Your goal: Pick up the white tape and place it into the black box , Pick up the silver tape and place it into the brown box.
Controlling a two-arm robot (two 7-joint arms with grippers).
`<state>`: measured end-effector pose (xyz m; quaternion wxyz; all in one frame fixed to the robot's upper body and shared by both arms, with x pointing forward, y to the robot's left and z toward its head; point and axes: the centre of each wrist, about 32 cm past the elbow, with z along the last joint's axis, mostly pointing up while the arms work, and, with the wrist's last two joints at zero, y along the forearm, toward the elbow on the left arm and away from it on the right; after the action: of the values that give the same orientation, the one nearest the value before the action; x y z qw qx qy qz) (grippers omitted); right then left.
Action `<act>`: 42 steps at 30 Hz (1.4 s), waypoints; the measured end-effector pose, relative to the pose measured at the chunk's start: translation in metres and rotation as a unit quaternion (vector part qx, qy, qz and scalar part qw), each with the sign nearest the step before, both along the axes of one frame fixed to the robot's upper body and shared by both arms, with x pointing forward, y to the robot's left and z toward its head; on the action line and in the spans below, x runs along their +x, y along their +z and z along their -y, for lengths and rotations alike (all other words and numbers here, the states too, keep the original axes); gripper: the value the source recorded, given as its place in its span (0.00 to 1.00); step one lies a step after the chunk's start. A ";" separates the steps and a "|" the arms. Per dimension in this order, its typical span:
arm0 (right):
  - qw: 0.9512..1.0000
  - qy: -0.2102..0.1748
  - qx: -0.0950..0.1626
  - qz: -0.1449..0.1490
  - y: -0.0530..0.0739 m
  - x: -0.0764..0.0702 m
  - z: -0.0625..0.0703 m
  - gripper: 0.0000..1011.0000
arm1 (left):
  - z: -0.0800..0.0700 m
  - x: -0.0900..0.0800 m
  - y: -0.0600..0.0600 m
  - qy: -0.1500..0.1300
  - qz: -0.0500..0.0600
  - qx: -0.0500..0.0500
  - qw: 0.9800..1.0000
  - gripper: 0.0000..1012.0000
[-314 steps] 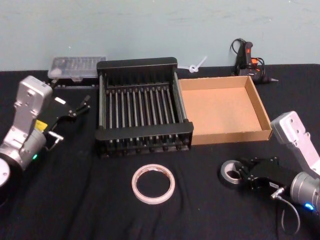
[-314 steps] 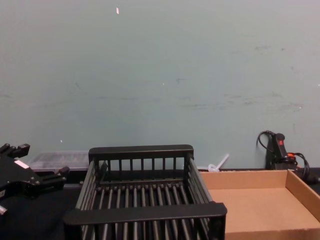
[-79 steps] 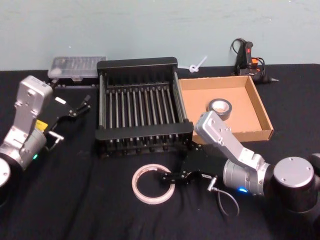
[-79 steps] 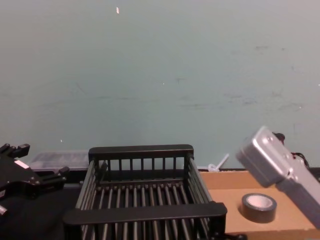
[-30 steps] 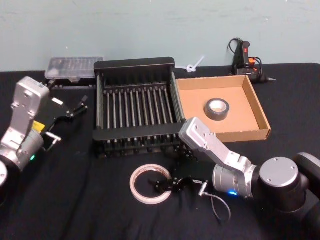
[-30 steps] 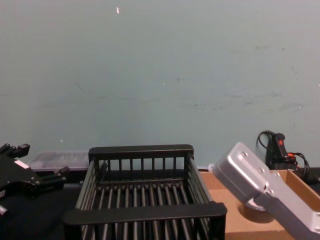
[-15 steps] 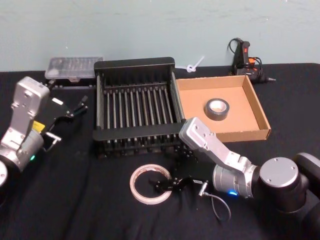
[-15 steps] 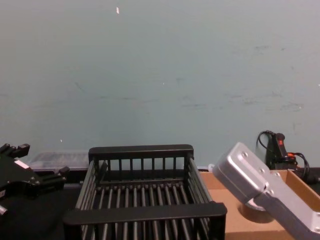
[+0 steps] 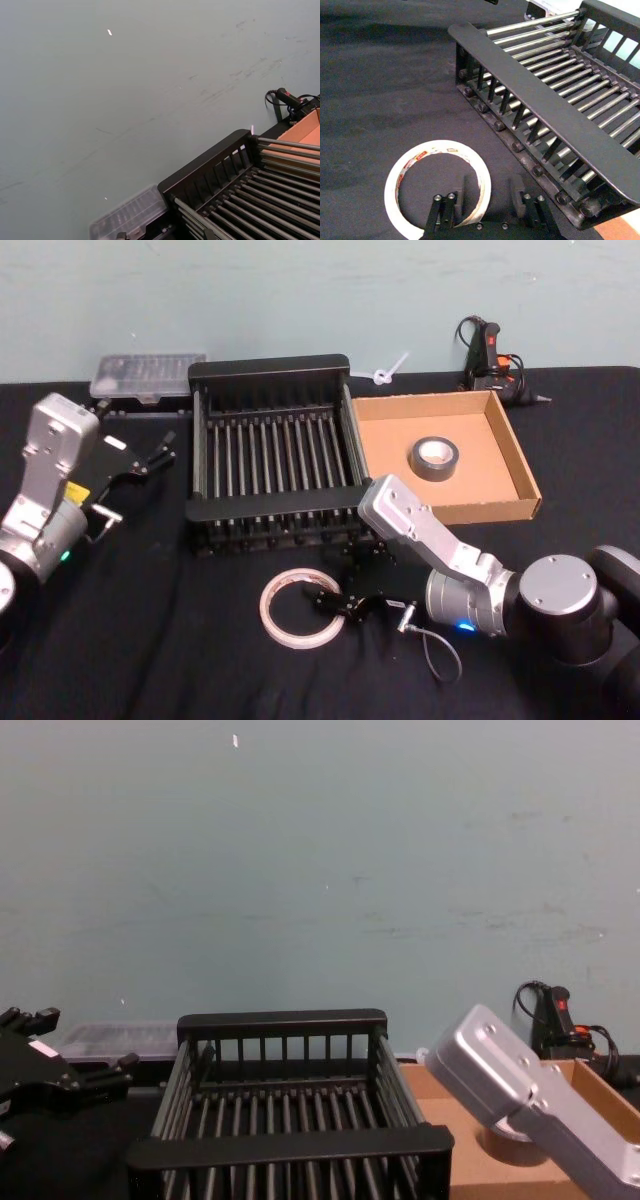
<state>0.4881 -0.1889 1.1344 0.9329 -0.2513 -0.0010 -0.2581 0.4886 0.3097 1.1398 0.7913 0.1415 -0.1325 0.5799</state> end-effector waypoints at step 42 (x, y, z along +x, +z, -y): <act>0.999 0.011 0.032 0.013 0.013 -0.002 0.010 0.07 | 0.000 0.000 0.000 0.000 0.000 0.000 1.000 0.99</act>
<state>0.4862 -0.1985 1.1471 0.9430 -0.2181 -0.0073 -0.2513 0.4886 0.3097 1.1398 0.7913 0.1415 -0.1325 0.5799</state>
